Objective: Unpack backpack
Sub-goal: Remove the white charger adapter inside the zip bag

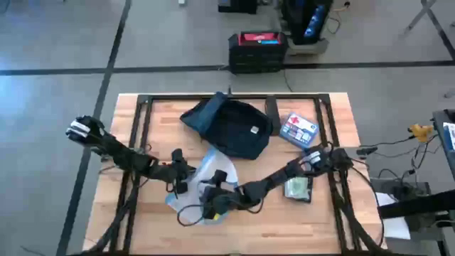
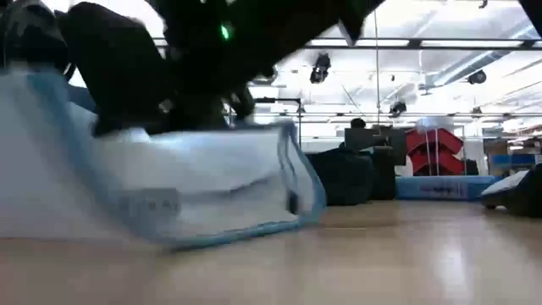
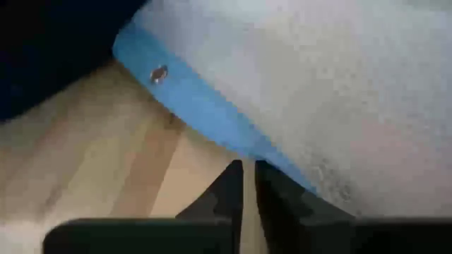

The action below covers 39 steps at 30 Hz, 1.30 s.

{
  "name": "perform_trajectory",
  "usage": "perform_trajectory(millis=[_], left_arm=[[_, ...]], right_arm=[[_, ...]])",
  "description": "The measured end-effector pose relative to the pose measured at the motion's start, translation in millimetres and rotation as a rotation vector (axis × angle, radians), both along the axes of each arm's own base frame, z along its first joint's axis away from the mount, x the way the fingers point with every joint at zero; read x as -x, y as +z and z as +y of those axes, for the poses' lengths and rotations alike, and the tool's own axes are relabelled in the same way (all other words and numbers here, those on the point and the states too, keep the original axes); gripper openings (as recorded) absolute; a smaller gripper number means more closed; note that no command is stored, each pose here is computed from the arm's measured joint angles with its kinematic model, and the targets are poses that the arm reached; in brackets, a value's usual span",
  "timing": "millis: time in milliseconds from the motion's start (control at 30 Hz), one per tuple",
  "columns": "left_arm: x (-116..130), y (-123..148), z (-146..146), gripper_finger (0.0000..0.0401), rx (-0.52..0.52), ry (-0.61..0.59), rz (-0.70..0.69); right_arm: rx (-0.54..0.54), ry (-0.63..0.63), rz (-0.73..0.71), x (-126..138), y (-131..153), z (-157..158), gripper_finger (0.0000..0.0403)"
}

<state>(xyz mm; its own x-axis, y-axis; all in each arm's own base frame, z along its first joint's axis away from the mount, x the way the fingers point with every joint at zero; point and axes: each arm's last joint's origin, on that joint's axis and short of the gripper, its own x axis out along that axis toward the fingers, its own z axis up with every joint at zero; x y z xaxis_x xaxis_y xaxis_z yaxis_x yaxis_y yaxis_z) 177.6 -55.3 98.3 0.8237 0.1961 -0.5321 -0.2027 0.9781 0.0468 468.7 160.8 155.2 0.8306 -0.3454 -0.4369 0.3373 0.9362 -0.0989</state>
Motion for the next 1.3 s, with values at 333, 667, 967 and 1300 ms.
perform_trajectory(millis=[333,667,967,1300], left_arm=[[-10,17,-7,0.0025,-0.029,-0.184,-0.156],[-8,13,-8,0.0025,0.027,-0.194,-0.113],[-12,-7,-6,0.0025,0.099,-0.135,-0.037],[-21,-16,-5,0.0025,0.191,-0.302,-0.074]], right_arm=[[-0.001,-0.04,0.092,7,-8,-3,0.0263],[-0.186,-0.074,0.097,4,-34,-4,0.028],[-0.198,-0.112,0.071,-2,-42,-12,0.0254],[-0.17,-0.083,0.082,-4,-42,-17,0.0188]])
